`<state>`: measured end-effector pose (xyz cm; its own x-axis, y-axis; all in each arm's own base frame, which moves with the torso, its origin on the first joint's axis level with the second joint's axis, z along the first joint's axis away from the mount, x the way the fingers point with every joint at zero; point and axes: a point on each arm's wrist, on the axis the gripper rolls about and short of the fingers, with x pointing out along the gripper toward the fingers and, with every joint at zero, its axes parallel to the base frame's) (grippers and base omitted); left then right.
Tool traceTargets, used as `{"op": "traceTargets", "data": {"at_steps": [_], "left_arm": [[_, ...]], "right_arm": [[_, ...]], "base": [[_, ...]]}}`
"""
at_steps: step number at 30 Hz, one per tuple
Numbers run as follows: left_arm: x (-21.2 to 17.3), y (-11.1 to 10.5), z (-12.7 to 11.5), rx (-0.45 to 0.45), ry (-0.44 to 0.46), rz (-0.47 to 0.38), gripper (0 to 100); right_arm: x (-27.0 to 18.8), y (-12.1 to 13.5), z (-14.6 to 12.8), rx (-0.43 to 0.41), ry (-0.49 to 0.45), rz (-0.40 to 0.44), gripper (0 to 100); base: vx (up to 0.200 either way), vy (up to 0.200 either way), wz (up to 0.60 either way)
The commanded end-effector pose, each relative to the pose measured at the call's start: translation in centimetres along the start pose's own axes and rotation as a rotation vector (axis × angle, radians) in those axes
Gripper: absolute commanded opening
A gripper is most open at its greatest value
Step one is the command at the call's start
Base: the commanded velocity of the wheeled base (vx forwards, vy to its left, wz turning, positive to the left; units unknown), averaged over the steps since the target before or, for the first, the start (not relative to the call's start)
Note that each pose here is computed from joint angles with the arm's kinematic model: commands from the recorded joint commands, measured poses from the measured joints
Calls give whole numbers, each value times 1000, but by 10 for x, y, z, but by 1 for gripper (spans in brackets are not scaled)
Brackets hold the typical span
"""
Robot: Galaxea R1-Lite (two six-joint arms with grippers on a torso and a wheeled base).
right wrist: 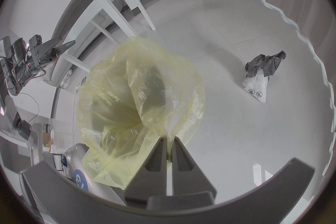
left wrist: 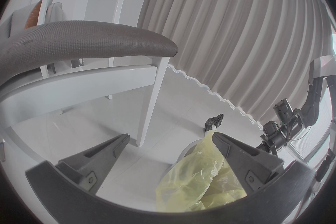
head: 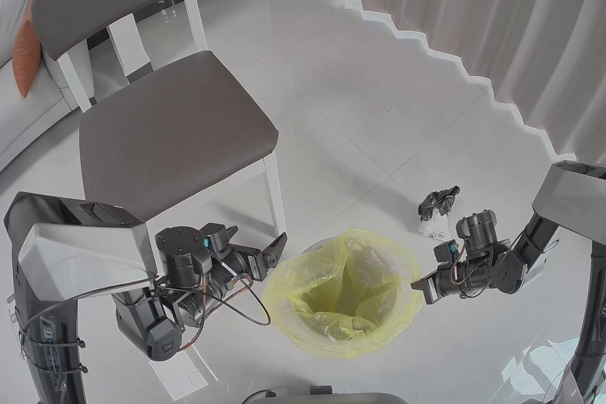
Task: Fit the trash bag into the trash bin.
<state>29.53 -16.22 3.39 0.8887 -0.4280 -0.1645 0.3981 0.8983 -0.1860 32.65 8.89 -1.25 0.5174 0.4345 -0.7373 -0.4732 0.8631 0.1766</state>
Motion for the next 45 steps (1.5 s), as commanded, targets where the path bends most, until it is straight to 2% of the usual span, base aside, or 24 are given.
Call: {"op": "traceTargets", "data": {"at_steps": [1, 7, 10, 18, 27, 32, 33, 37, 42, 45], "left_arm": [[-2, -1, 0, 0, -6, -3, 100], [-1, -2, 0, 0, -9, -3, 100], [1, -5, 0, 1, -11, -13, 100], [1, -4, 1, 2, -15, -11, 100], [9, -1, -1, 2, -15, -9, 100], [15, 0, -12, 8, 49, 4, 100], [16, 2, -19, 15, 95, 11, 100], [18, 4, -26, 36, 134, 17, 100], [17, 7, -40, 111, 242, 12, 100], [20, 7, -43, 127, 282, 9, 100]], "right_arm": [[-5, -2, -12, 12, 37, -5, 0], [-14, 0, -25, 6, 70, -6, 0], [-6, -3, -23, -1, 66, -6, 0], [48, -22, -8, 0, 70, -7, 0], [58, -25, 0, 7, 91, -4, 0], [56, -24, 0, 7, 88, -3, 0], [55, -23, -2, 7, 94, -1, 0], [46, -19, -1, -1, 88, 0, 0], [42, -16, 0, -8, 81, 3, 0], [42, -15, 1, -11, 78, 5, 0]], "base": [[0, 0, 0], [0, 0, 0], [0, 0, 0], [0, 0, 0], [0, 0, 0], [0, 0, 0], [0, 0, 0], [0, 0, 0], [0, 0, 0], [0, 0, 0]]}}
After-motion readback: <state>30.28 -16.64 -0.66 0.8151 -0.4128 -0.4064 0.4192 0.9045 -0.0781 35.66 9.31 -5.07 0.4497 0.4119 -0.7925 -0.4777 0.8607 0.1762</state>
